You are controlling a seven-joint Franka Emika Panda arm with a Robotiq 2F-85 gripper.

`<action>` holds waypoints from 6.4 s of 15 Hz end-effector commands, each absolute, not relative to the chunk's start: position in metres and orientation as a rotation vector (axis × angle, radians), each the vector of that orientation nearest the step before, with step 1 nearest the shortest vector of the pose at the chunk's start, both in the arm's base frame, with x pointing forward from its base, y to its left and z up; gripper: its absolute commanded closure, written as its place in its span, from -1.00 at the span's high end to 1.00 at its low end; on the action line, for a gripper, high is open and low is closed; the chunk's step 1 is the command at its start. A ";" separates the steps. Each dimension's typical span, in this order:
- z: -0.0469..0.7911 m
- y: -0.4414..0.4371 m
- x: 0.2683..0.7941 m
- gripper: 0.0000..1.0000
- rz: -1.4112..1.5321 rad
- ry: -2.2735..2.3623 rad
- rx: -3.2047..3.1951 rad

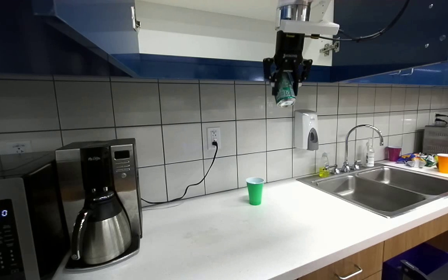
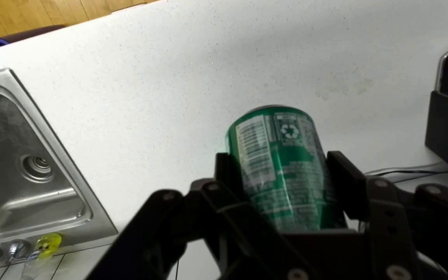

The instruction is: Put the green can on the counter.

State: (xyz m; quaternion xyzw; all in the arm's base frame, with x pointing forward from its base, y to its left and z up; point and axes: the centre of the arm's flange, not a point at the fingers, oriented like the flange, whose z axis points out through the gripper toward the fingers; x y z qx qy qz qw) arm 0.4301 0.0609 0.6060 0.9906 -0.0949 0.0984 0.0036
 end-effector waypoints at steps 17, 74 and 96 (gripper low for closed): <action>0.372 0.014 0.484 -0.22 0.362 -0.210 3.149; 0.140 0.022 0.579 -0.22 0.725 -0.202 3.040; 0.135 0.025 0.572 1.00 0.666 -0.185 3.048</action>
